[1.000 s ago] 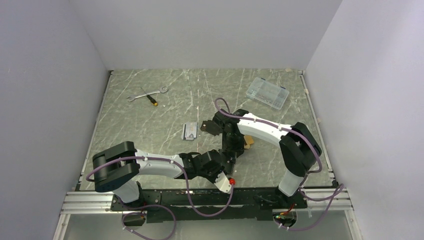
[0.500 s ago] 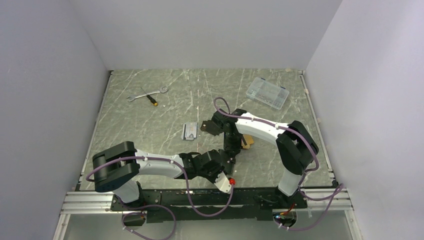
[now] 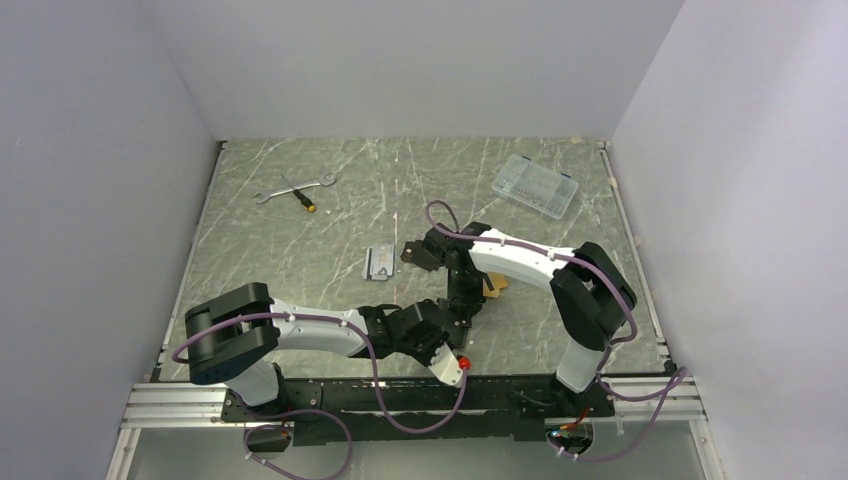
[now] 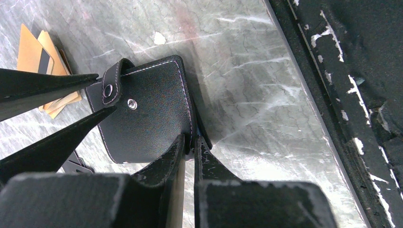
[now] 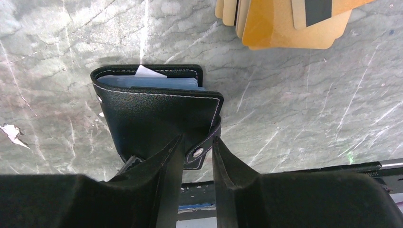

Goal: Put the credit cards into the card holder
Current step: Close the card holder at the center of the board.

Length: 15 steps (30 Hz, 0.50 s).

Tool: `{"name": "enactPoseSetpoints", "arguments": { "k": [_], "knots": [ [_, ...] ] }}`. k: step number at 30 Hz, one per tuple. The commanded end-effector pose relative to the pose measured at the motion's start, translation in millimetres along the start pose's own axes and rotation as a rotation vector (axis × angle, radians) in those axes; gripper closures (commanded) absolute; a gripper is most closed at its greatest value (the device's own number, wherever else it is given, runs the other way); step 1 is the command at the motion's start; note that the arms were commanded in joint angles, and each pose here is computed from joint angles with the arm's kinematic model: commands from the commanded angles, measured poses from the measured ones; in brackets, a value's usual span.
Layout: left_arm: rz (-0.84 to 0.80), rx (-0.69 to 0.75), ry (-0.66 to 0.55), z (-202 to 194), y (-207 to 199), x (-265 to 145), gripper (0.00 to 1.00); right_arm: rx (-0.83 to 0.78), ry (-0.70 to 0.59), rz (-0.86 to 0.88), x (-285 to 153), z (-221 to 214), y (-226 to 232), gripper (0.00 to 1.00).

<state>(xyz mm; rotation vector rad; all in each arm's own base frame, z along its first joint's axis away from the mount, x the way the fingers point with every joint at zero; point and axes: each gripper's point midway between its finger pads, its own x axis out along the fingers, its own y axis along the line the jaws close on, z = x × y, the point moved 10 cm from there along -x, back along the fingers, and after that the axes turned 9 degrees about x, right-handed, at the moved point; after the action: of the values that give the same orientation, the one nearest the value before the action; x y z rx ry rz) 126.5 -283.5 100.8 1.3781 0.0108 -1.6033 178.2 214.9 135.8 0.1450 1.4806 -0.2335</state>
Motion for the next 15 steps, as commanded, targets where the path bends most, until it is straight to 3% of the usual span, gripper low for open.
{"name": "enactPoseSetpoints", "arguments": {
  "k": [1,15],
  "knots": [
    [-0.194,-0.043,0.101,-20.6,-37.1,3.0,1.00,0.009,-0.003,0.005,-3.4,-3.6,1.5,0.69],
    [-0.188,-0.038,0.106,-21.5,-37.4,2.6,1.00,-0.018,0.016,-0.015,-9.0,-13.0,-1.7,0.73]
  ]
}}
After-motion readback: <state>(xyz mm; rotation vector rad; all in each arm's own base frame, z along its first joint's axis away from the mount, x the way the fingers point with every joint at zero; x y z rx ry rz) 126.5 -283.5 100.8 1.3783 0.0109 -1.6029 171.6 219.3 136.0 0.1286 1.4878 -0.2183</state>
